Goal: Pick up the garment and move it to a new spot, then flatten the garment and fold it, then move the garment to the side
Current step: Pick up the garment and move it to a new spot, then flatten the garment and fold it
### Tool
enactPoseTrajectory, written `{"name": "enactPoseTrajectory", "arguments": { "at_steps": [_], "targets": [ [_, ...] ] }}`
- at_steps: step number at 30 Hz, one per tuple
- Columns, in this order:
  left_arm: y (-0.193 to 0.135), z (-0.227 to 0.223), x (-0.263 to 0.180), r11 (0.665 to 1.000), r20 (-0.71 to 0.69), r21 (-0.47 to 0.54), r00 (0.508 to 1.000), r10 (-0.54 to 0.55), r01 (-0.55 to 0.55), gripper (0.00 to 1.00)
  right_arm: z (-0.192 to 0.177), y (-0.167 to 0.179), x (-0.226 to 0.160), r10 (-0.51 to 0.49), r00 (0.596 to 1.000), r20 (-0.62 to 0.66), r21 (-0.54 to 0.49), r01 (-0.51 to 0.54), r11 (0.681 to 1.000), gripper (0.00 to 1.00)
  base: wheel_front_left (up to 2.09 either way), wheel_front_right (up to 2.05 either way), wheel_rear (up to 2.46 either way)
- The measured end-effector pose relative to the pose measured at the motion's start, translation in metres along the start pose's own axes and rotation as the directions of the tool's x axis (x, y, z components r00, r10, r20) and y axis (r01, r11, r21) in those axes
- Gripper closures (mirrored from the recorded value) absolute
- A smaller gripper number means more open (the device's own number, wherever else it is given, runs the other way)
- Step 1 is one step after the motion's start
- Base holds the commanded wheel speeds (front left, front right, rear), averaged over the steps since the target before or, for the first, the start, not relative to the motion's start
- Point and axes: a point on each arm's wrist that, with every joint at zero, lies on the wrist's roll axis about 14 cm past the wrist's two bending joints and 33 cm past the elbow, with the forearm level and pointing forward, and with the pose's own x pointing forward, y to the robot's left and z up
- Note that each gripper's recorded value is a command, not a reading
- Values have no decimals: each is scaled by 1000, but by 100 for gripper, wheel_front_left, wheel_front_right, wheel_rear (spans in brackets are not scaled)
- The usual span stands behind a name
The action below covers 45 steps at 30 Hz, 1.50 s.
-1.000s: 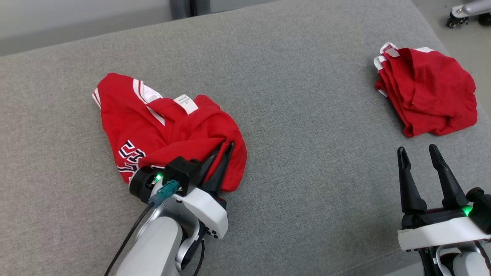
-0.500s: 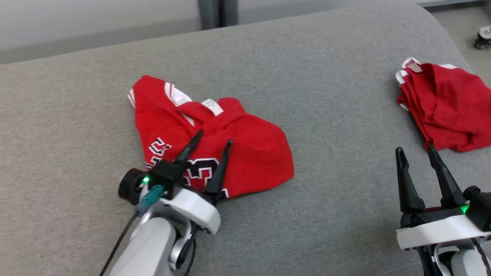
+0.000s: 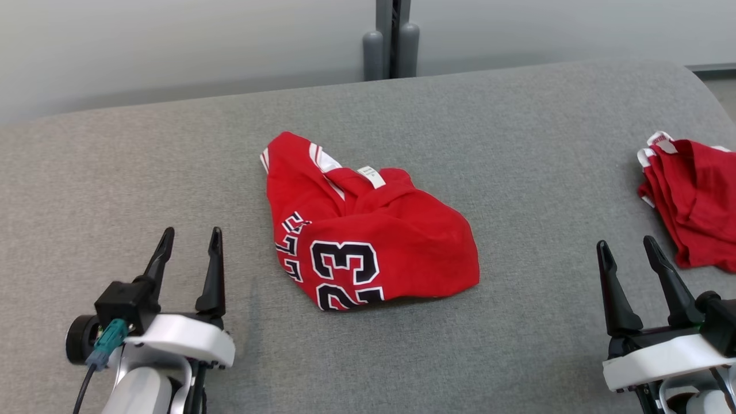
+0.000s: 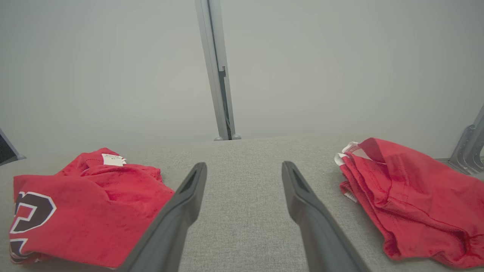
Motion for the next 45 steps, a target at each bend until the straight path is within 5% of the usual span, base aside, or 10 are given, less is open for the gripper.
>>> {"name": "enactPoseTrajectory", "arguments": {
  "at_steps": [14,45],
  "targets": [
    [43,17,-59,990,33,4,990,137,-138,0,10,17,-14,54,999,6,0,-54,999,0,0,0,0],
    [35,17,-91,991,1,60,993,122,-122,0,14,14,-40,35,999,-10,0,-35,999,0,0,0,0]
  ]
}}
